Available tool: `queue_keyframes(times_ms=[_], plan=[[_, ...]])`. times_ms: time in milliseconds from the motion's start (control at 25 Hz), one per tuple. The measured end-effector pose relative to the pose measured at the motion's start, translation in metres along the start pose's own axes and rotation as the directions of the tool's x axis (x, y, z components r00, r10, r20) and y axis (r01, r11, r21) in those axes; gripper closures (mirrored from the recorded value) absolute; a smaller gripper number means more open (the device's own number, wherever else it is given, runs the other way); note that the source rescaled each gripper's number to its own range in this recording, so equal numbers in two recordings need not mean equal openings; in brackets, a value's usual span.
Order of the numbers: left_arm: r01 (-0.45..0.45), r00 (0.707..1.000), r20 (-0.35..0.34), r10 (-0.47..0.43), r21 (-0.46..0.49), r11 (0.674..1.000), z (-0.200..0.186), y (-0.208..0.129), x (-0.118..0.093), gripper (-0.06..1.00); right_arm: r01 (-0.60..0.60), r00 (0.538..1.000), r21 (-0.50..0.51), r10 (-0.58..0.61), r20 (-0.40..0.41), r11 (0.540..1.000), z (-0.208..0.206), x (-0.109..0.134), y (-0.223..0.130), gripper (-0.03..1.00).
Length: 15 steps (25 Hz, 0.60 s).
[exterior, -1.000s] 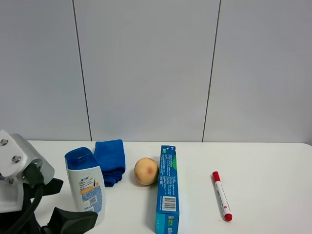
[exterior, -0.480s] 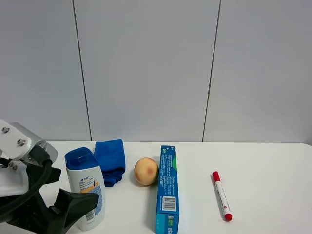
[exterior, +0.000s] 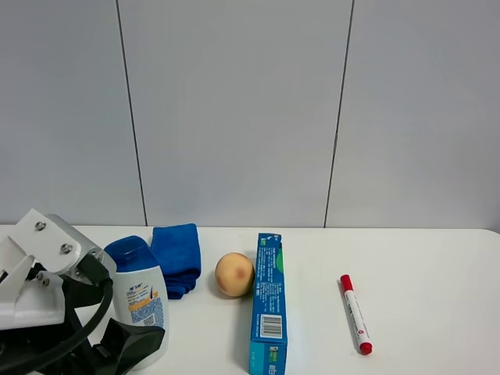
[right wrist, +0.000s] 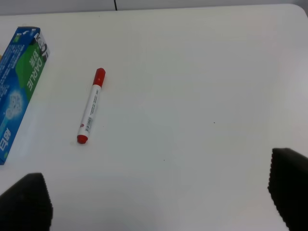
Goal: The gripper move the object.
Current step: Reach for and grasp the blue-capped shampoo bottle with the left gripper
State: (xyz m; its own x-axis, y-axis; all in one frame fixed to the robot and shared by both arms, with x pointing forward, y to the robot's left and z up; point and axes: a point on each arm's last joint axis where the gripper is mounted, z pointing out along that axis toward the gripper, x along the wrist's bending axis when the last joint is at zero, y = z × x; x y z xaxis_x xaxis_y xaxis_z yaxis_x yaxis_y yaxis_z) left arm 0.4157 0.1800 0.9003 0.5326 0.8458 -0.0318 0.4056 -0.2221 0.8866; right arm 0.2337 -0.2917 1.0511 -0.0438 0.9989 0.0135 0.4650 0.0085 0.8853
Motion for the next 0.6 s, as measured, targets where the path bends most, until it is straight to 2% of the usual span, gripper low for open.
queue_keyframes(times_ms=[160, 400, 600], plan=[[-0.001, 1.0, -0.002, 0.001, -0.018, 1.0, 0.0, 0.002, 0.0, -0.06, 0.0, 1.0, 0.0, 0.0, 0.0, 1.0, 0.0, 0.0, 0.0, -0.03], [-0.011, 0.998, -0.056, 0.006, -0.08, 0.997, 0.0, 0.007, 0.007, -0.06, 0.0, 1.0, 0.0, 0.0, 0.0, 1.0, 0.0, 0.0, 0.0, -0.03], [0.0, 0.997, -0.083, -0.007, -0.092, 0.996, -0.001, 0.008, 0.013, -0.06, 0.0, 1.0, 0.0, 0.0, 0.0, 1.0, 0.0, 0.0, 0.0, -0.03]])
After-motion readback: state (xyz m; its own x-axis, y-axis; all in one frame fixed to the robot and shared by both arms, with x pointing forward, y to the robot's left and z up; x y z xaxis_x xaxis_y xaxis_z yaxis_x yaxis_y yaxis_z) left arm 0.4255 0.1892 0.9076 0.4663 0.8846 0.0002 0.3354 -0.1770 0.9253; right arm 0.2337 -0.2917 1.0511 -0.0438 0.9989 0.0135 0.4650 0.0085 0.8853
